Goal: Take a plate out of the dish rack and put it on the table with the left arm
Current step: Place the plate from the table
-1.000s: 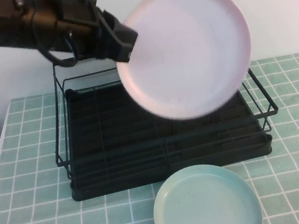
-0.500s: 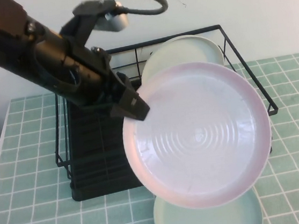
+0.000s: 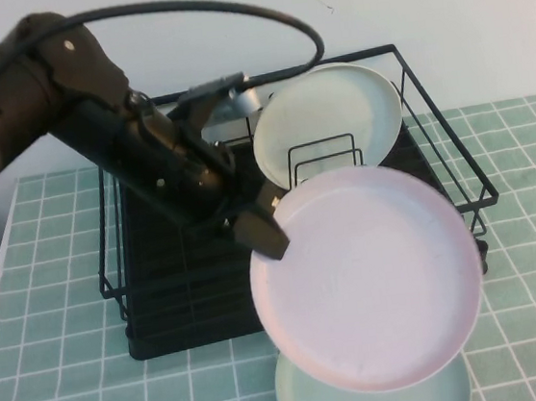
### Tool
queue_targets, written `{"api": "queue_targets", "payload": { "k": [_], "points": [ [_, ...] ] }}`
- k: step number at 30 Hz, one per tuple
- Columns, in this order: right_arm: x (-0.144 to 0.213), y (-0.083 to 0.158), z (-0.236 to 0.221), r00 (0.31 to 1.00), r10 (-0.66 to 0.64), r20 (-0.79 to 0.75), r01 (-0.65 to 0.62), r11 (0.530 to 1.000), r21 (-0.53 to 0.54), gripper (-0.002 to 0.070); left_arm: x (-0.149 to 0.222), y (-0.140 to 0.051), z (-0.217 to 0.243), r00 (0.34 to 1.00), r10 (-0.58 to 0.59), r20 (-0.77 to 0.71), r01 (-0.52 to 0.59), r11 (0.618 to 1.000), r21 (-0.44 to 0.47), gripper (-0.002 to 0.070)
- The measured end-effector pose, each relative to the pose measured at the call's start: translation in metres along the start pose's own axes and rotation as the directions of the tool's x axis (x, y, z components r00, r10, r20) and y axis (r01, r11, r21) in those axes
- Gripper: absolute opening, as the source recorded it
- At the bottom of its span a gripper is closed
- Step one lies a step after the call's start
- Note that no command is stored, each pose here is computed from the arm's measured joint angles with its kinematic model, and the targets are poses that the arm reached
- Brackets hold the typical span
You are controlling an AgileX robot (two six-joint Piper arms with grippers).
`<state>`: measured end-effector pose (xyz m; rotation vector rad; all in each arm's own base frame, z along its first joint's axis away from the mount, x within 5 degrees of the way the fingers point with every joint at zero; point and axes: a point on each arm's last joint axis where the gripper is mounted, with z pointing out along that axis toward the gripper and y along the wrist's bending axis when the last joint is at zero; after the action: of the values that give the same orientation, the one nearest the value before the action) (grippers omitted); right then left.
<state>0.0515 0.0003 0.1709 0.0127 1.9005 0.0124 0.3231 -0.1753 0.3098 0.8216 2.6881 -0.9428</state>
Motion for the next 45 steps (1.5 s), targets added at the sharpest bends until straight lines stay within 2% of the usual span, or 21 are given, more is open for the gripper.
{"api": "queue_targets", "payload": {
  "k": [4, 8, 14, 16, 22, 29, 35, 45],
  "points": [
    [0.000, 0.000, 0.000, 1.000, 0.000, 0.000, 0.000, 1.000, 0.000, -0.0002, 0.002, 0.013, 0.011, 0.998, -0.050, -0.044, 0.048, 0.998, -0.052, 0.0037],
    [0.000, 0.000, 0.000, 1.000, 0.000, 0.000, 0.000, 1.000, 0.000, -0.0002, 0.012, 0.020, 0.021, 0.993, -0.080, -0.089, 0.075, 0.996, -0.058, 0.0037],
    [0.000, 0.000, 0.000, 1.000, 0.000, 0.000, 0.000, 1.000, 0.000, -0.0002, 0.031, 0.028, 0.047, 0.972, -0.214, -0.096, 0.217, 0.976, 0.015, 0.0036],
    [0.000, 0.000, 0.000, 1.000, 0.000, 0.000, 0.000, 1.000, 0.000, -0.0002, 0.038, 0.031, 0.054, 0.963, -0.259, -0.079, 0.262, 0.965, 0.030, 0.0036],
    [0.000, 0.000, 0.000, 1.000, 0.000, 0.000, 0.000, 1.000, 0.000, -0.0002, 0.057, 0.034, 0.056, 0.939, -0.337, 0.074, 0.338, 0.941, 0.001, 0.0036],
    [0.000, 0.000, 0.000, 1.000, 0.000, 0.000, 0.000, 1.000, 0.000, -0.0002, 0.073, 0.035, 0.062, 0.908, -0.404, 0.112, 0.404, 0.914, 0.021, 0.0036],
    [0.000, 0.000, 0.000, 1.000, 0.000, 0.000, 0.000, 1.000, 0.000, -0.0002, 0.080, 0.038, 0.068, 0.899, -0.423, 0.111, 0.423, 0.906, 0.027, 0.0036],
    [0.000, 0.000, 0.000, 1.000, 0.000, 0.000, 0.000, 1.000, 0.000, -0.0002, 0.080, 0.033, 0.068, 0.913, -0.400, 0.084, 0.395, 0.916, 0.071, 0.0036]
  ]
}}
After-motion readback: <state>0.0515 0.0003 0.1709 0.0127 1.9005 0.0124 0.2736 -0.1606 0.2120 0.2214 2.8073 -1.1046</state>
